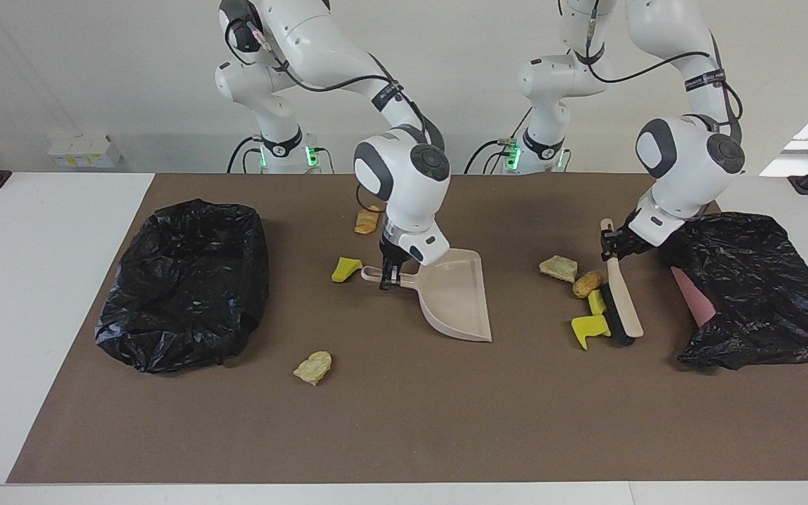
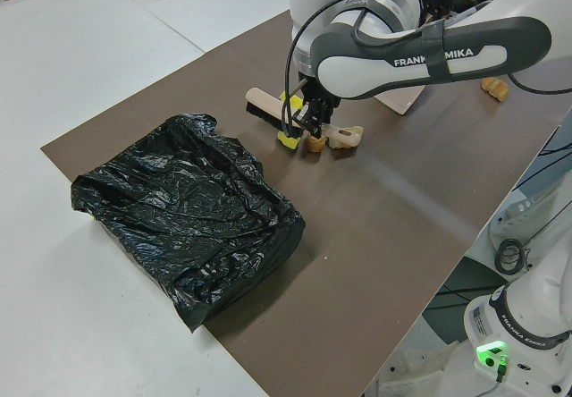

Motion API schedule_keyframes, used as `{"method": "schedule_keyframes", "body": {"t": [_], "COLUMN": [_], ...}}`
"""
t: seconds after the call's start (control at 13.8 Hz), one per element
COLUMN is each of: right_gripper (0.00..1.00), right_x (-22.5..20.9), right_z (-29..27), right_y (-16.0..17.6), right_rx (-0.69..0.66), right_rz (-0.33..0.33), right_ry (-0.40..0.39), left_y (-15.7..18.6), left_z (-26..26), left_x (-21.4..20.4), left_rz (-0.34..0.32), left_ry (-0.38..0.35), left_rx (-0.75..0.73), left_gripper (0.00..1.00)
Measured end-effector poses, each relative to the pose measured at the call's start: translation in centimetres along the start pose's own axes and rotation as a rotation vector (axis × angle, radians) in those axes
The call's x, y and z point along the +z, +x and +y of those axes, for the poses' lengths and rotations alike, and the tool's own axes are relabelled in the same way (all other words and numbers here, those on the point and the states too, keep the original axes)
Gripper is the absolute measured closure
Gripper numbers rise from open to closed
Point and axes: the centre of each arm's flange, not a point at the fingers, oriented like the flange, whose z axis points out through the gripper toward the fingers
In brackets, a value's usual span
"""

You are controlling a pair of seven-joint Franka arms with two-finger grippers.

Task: Sweep and dump trash in bin
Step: 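Sweep the trash toward the dustpan with the brush in the left gripper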

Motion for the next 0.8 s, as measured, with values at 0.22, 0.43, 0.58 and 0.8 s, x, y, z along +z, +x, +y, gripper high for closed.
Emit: {"method": "schedule_keyframes", "body": {"t": [0.22,0.43,0.58,0.8], "right_gripper": [0.69,0.69,0.69,0.69], "right_x": [0.1,0.2,0.3,0.4], "right_z": [0.0,-0.1,-0.2,-0.2], "right_y": [0.0,-0.1,-0.1,-0.2], "right_rx": [0.000,0.000,-0.001,0.000], "right_rz": [-0.002,-0.002,-0.003,-0.003], "right_ry": [0.002,0.003,0.004,0.004], "left_y": [-1.7,-3.4,-3.6,-3.9], "left_z": [-1.2,-0.5,1.9,8.3], "left_x": [2.9,6.3,6.9,7.6], "left_rz": [-0.043,-0.058,-0.060,-0.059], "left_ry": [-0.006,0.000,0.011,0.034], "left_rx": [-0.026,-0.031,-0.054,-0.052], "left_gripper": [0.73,0.73,0.73,0.73]}}
